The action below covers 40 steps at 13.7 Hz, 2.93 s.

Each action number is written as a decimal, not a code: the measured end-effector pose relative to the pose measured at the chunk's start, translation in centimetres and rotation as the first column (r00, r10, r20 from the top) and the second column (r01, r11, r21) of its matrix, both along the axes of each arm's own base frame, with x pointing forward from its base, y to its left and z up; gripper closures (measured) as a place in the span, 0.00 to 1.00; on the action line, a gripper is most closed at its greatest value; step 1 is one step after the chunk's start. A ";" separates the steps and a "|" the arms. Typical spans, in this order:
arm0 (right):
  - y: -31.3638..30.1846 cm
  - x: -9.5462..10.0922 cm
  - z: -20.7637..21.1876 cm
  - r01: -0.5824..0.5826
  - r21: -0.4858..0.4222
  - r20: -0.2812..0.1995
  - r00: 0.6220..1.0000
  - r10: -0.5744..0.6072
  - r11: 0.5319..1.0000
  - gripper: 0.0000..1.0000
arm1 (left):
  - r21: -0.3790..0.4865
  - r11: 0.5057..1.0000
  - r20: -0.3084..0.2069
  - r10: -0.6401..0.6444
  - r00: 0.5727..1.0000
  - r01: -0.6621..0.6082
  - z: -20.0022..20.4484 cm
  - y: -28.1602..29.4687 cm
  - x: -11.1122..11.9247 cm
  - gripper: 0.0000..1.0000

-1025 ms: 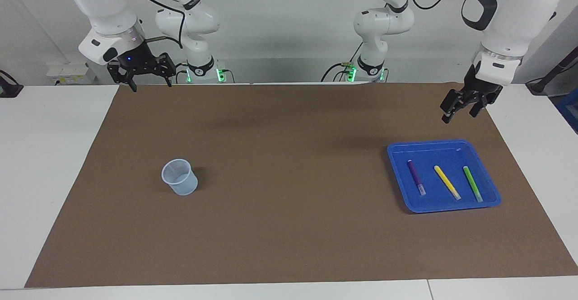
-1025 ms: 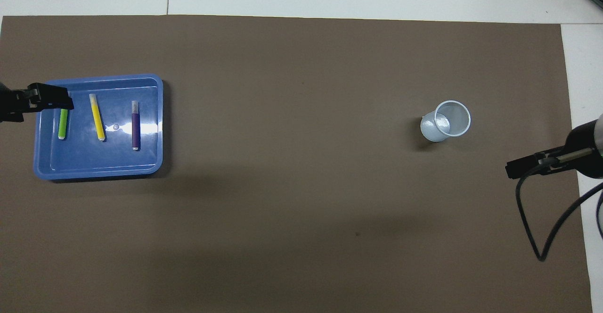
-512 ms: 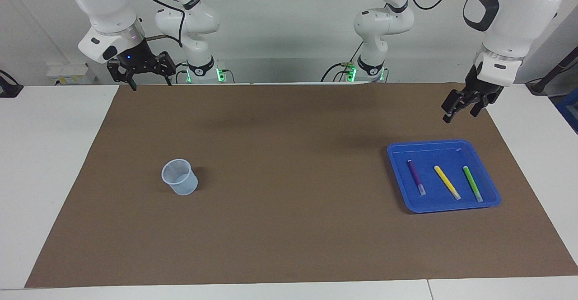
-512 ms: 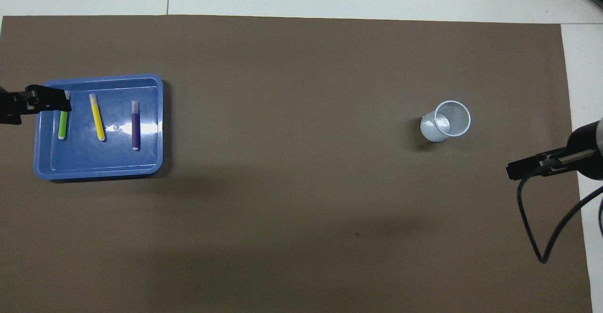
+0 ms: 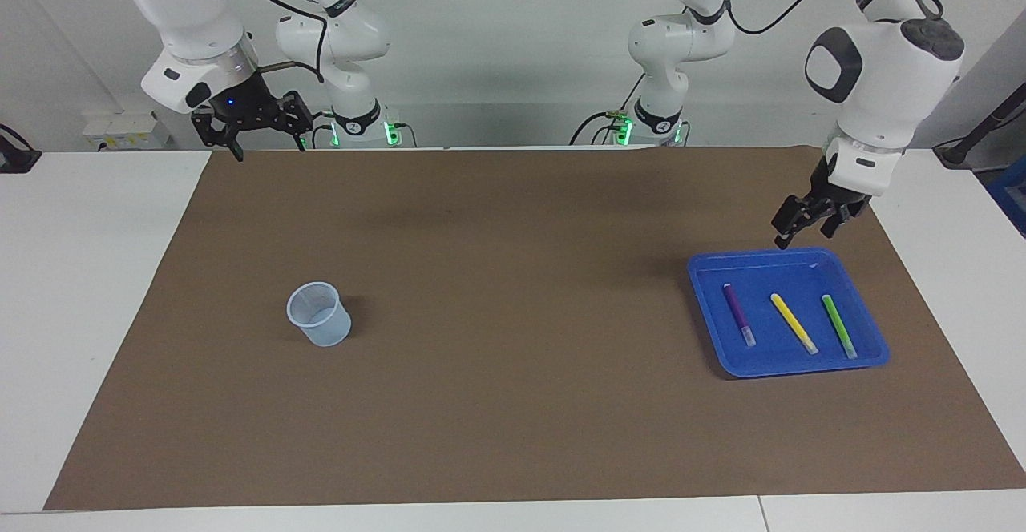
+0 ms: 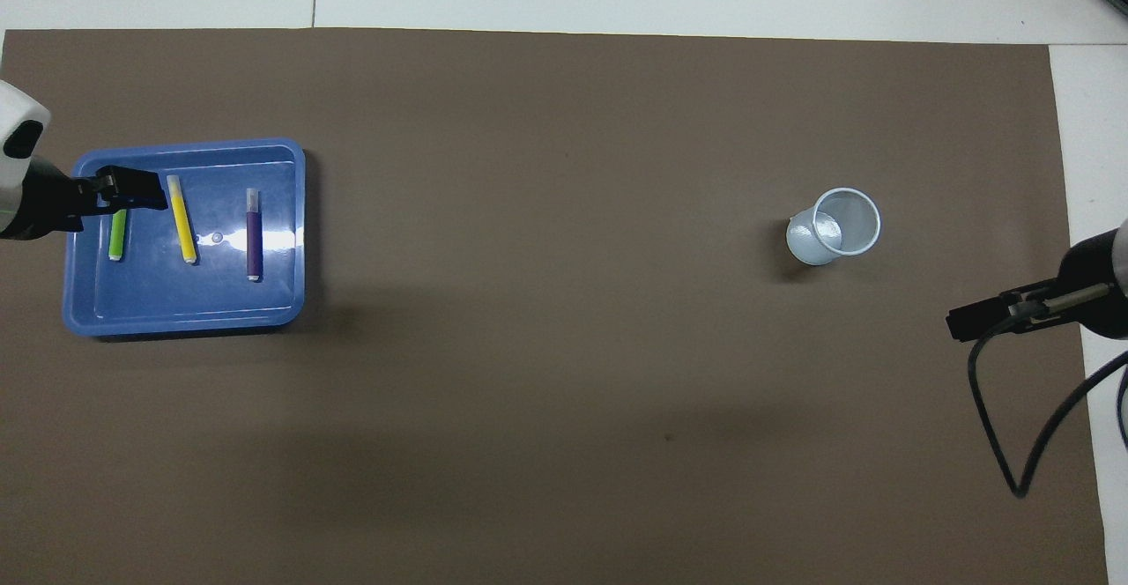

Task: Transfer and insert pens with both arms
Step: 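Lower the left gripper onto the purple pen in the tray and grasp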

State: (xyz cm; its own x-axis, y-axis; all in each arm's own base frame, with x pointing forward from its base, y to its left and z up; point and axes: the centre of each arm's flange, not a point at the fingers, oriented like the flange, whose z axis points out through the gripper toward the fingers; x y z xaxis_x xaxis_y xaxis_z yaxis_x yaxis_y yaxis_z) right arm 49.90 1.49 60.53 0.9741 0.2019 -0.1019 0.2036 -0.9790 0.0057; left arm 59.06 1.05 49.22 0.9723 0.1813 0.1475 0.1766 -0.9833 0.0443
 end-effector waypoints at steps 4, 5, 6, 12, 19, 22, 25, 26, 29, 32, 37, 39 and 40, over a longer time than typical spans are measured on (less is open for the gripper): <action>0.0 0.0 -0.1 0.000 0.000 -0.002 1.000 0.000 1.000 0.00 | 0.012 1.000 -0.007 -0.028 1.000 0.028 -6.3 -0.2 2.2 0.00; 0.0 0.0 -0.1 0.000 0.000 -0.002 1.000 0.000 1.000 0.00 | 0.038 0.998 -0.021 -0.051 0.998 0.052 -7.6 -0.4 2.5 0.00; 0.0 0.0 -0.1 0.000 0.000 -0.002 1.000 0.000 1.000 0.00 | 0.056 0.996 -0.041 -0.072 0.997 0.074 -9.1 -0.9 2.7 0.00; 0.0 -0.1 -0.2 -0.001 0.000 -0.006 1.000 0.001 1.000 0.00 | 0.052 0.993 -0.108 -0.104 0.989 0.110 -15.4 -2.4 3.2 0.00; 0.0 -0.2 -0.4 -0.002 0.000 -0.009 1.000 0.002 1.000 0.00 | 0.048 0.992 -0.077 -0.109 0.991 0.112 -18.2 -2.6 3.3 0.00; 0.1 -0.3 -0.3 -0.002 0.000 -0.008 1.000 0.002 1.000 0.00 | 0.048 0.992 -0.076 -0.109 0.991 0.113 -18.5 -2.6 3.4 0.04; 0.1 -0.3 -0.3 -0.002 0.000 -0.008 1.000 0.002 1.000 0.00 | 0.048 0.992 -0.070 -0.109 0.992 0.113 -18.6 -2.6 3.4 0.19; 0.1 -0.3 -0.3 -0.002 0.000 -0.008 1.000 0.002 1.000 0.00 | 0.048 0.992 -0.068 -0.110 0.992 0.113 -18.8 -2.6 3.3 0.25; 0.1 -0.4 -0.3 -0.002 0.000 -0.008 1.000 0.002 1.000 0.00 | 0.047 0.992 -0.055 -0.111 0.992 0.113 -19.2 -2.6 3.4 0.27; 0.1 -0.4 -0.3 -0.004 0.000 -0.008 1.000 0.004 1.000 0.00 | 0.047 0.992 -0.050 -0.113 0.992 0.116 -19.3 -2.8 3.5 0.29; 0.2 -0.4 -0.3 -0.023 0.002 -0.008 1.000 0.023 1.000 0.00 | 0.045 0.991 -0.042 -0.126 0.991 0.127 -19.1 -3.6 3.6 0.50; 0.2 -0.4 -0.3 -0.027 0.002 -0.007 1.000 0.027 1.000 0.00 | 0.045 0.990 -0.037 -0.132 0.991 0.133 -18.9 -4.0 3.6 0.70; 0.2 -0.4 -0.3 -0.039 0.003 -0.006 0.999 0.039 0.999 0.00 | 0.045 0.990 -0.037 -0.131 0.991 0.132 -18.9 -4.0 3.6 0.70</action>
